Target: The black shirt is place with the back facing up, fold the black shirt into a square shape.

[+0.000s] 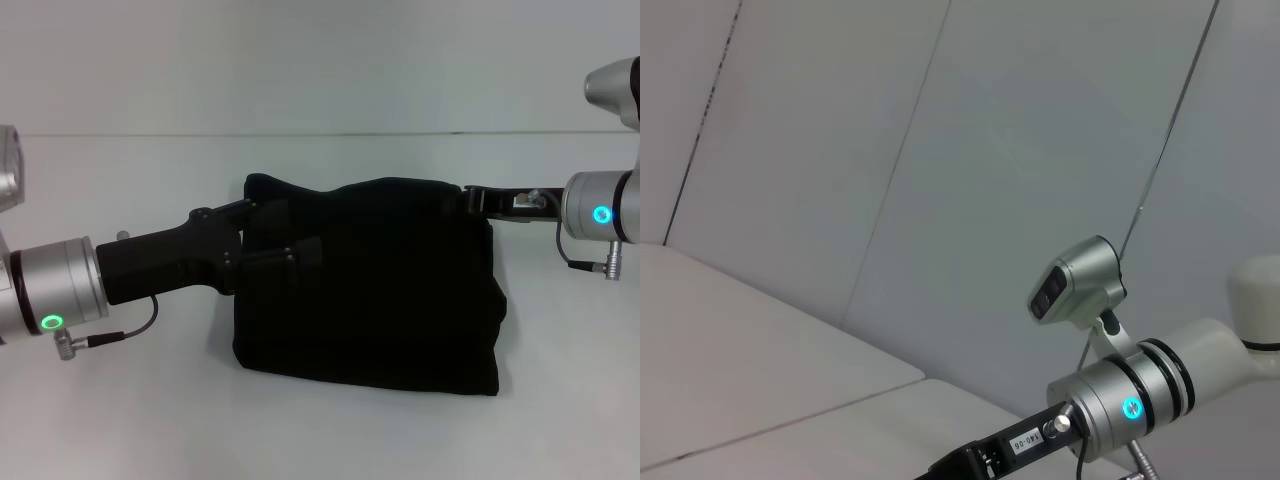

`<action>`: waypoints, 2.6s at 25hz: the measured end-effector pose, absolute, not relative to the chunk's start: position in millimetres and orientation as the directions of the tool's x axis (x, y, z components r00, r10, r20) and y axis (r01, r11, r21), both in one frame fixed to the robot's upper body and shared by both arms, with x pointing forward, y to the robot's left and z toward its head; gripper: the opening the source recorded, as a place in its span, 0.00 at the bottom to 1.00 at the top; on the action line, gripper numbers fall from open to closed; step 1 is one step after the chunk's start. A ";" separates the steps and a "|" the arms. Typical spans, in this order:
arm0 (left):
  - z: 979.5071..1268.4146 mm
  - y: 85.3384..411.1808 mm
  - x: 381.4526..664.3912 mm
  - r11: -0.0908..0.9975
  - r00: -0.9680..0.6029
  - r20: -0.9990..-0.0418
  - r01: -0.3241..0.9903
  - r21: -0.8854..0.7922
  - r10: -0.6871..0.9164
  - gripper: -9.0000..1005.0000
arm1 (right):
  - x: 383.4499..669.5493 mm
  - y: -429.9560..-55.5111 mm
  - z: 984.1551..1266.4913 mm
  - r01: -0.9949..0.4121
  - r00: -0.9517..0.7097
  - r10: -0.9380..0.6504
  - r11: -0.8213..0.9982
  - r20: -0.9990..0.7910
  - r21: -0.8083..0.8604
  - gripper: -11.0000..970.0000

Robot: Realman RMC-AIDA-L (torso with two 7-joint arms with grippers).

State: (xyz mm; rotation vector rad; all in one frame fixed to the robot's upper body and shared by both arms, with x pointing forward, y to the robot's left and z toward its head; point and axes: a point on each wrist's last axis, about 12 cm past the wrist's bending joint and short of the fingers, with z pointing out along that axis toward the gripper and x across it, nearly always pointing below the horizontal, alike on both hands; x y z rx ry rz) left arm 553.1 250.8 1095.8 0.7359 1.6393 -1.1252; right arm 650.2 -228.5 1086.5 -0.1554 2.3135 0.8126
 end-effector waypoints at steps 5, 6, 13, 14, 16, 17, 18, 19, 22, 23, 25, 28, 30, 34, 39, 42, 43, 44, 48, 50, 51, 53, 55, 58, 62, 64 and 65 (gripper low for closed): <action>1096.1 250.7 553.4 0.388 -0.339 -0.940 0.861 -0.330 -0.046 0.86 | 652.0 -233.5 1083.4 -0.283 -0.754 0.127 0.824 -0.645 0.492 0.08; 1096.2 250.6 553.6 0.387 -0.340 -0.939 0.861 -0.330 -0.046 0.86 | 652.7 -235.0 1082.9 -0.274 -0.750 0.133 0.829 -0.648 0.487 0.09; 1098.3 254.2 555.8 0.402 -0.338 -0.939 0.853 -0.332 -0.059 0.86 | 657.9 -248.1 1086.9 -0.252 -0.716 0.143 0.860 -0.683 0.444 0.22; 1098.5 254.8 556.4 0.407 -0.337 -0.940 0.852 -0.331 -0.059 0.86 | 659.1 -250.9 1090.3 -0.258 -0.707 0.140 0.861 -0.693 0.438 0.23; 1098.6 255.4 557.1 0.412 -0.336 -0.940 0.850 -0.329 -0.059 0.86 | 661.1 -255.3 1100.0 -0.287 -0.688 0.131 0.855 -0.714 0.433 0.27; 1098.7 255.6 557.3 0.414 -0.336 -0.940 0.849 -0.329 -0.059 0.86 | 661.4 -256.6 1105.1 -0.306 -0.680 0.125 0.847 -0.722 0.434 0.29; 1098.7 255.7 557.5 0.415 -0.336 -0.940 0.848 -0.329 -0.060 0.86 | 660.9 -256.6 1111.2 -0.333 -0.675 0.115 0.834 -0.729 0.440 0.41; 1098.8 256.1 557.7 0.417 -0.335 -0.940 0.847 -0.329 -0.062 0.86 | 660.6 -256.3 1115.3 -0.352 -0.672 0.109 0.823 -0.732 0.446 0.53; 1098.3 258.1 557.9 0.430 -0.335 -0.939 0.839 -0.333 -0.074 0.86 | 658.4 -251.9 1123.3 -0.402 -0.677 0.087 0.787 -0.731 0.467 0.51; 1098.0 259.0 557.7 0.435 -0.335 -0.939 0.836 -0.335 -0.080 0.86 | 658.1 -249.7 1124.5 -0.417 -0.680 0.076 0.778 -0.730 0.469 0.51; 1097.6 260.6 557.2 0.442 -0.335 -0.938 0.831 -0.339 -0.089 0.86 | 657.3 -242.6 1125.1 -0.453 -0.685 0.040 0.759 -0.728 0.468 0.49; 1096.1 262.5 555.8 0.448 -0.340 -0.936 0.826 -0.343 -0.091 0.86 | 657.5 -229.4 1122.2 -0.488 -0.681 0.001 0.745 -0.732 0.455 0.37; 1093.7 264.6 553.7 0.453 -0.347 -0.934 0.822 -0.346 -0.084 0.86 | 659.9 -219.1 1118.4 -0.497 -0.673 -0.021 0.754 -0.740 0.430 0.28; 1090.4 269.0 550.0 0.464 -0.353 -0.932 0.814 -0.348 -0.081 0.86 | 663.0 -188.2 1107.1 -0.526 -0.657 -0.103 0.772 -0.747 0.356 0.13; 1089.7 270.9 548.8 0.469 -0.354 -0.932 0.811 -0.350 -0.083 0.86 | 662.4 -162.1 1096.0 -0.556 -0.637 -0.201 0.789 -0.744 0.262 0.03; 1089.4 270.9 548.7 0.470 -0.354 -0.931 0.810 -0.350 -0.083 0.86 | 662.8 -159.5 1089.0 -0.540 -0.639 -0.223 0.811 -0.736 0.223 0.01; 1089.1 270.7 548.5 0.469 -0.355 -0.931 0.810 -0.351 -0.084 0.86 | 663.0 -160.6 1086.6 -0.530 -0.640 -0.225 0.821 -0.735 0.210 0.01; 1089.0 270.5 548.4 0.469 -0.356 -0.931 0.810 -0.352 -0.085 0.86 | 663.4 -162.5 1084.0 -0.518 -0.640 -0.226 0.833 -0.734 0.195 0.01; 1088.9 270.7 548.2 0.470 -0.358 -0.929 0.807 -0.357 -0.090 0.86 | 664.6 -171.5 1077.2 -0.470 -0.639 -0.217 0.870 -0.738 0.151 0.01; 1088.8 271.0 548.1 0.471 -0.358 -0.929 0.806 -0.358 -0.092 0.86 | 665.0 -175.0 1075.6 -0.454 -0.638 -0.211 0.880 -0.741 0.140 0.01; 1088.8 271.1 548.0 0.471 -0.358 -0.929 0.806 -0.358 -0.093 0.86 | 665.1 -176.6 1075.2 -0.450 -0.636 -0.210 0.883 -0.743 0.136 0.01; 1088.8 271.2 547.9 0.472 -0.358 -0.929 0.805 -0.359 -0.094 0.86 | 666.4 -179.3 1075.9 -0.439 -0.629 -0.205 0.890 -0.750 0.125 0.01; 1088.7 271.5 548.3 0.475 -0.358 -0.929 0.804 -0.358 -0.095 0.86 | 668.3 -182.9 1076.5 -0.421 -0.621 -0.196 0.900 -0.759 0.112 0.01; 1088.3 271.8 549.1 0.482 -0.359 -0.928 0.799 -0.359 -0.095 0.86 | 670.4 -194.4 1080.6 -0.389 -0.602 -0.161 0.914 -0.782 0.111 0.03; 1088.7 271.4 549.9 0.483 -0.358 -0.929 0.799 -0.358 -0.096 0.86 | 666.4 -201.5 1088.5 -0.413 -0.593 -0.118 0.894 -0.797 0.175 0.05; 1088.9 271.2 550.4 0.484 -0.358 -0.929 0.799 -0.357 -0.095 0.86 | 661.5 -206.6 1094.0 -0.436 -0.591 -0.084 0.870 -0.802 0.230 0.06; 1088.8 271.3 550.5 0.485 -0.358 -0.929 0.798 -0.357 -0.095 0.86 | 658.2 -210.1 1096.4 -0.447 -0.593 -0.065 0.855 -0.803 0.261 0.07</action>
